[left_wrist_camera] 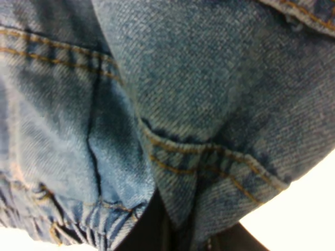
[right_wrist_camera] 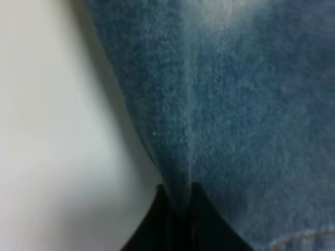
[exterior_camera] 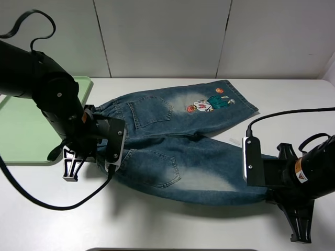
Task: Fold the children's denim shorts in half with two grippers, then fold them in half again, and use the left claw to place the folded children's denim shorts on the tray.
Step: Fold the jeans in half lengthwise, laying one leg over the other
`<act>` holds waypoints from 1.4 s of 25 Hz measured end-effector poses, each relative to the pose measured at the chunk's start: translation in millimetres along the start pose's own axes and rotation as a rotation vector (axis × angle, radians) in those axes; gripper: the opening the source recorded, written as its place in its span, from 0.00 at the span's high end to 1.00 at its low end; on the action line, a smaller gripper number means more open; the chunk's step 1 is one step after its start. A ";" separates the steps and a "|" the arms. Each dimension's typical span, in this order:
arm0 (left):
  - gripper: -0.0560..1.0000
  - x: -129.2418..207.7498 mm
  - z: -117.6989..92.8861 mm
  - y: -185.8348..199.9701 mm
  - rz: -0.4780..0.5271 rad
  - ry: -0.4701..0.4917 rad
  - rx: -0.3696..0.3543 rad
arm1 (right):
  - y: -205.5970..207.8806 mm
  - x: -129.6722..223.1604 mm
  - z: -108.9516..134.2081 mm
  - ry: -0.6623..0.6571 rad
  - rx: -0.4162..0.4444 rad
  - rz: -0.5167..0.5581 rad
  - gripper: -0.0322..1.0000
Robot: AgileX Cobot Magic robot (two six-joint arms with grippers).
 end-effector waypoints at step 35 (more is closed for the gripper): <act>0.90 -0.6 0.5 0.8 -0.005 0.052 -0.006 | 42.6 -48.2 -132.0 -0.292 0.167 0.059 1.00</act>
Point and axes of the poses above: a point on each arm's last joint axis where the gripper is mounted, y pointing back along that axis away from the gripper, z along the wrist's bending axis when the last joint is at zero, x = y × z, the point moved 3 cm from there along -y, pointing out along that axis toward the gripper, and after that the axes turned 2 degrees about -y, right-handed, at the moved point
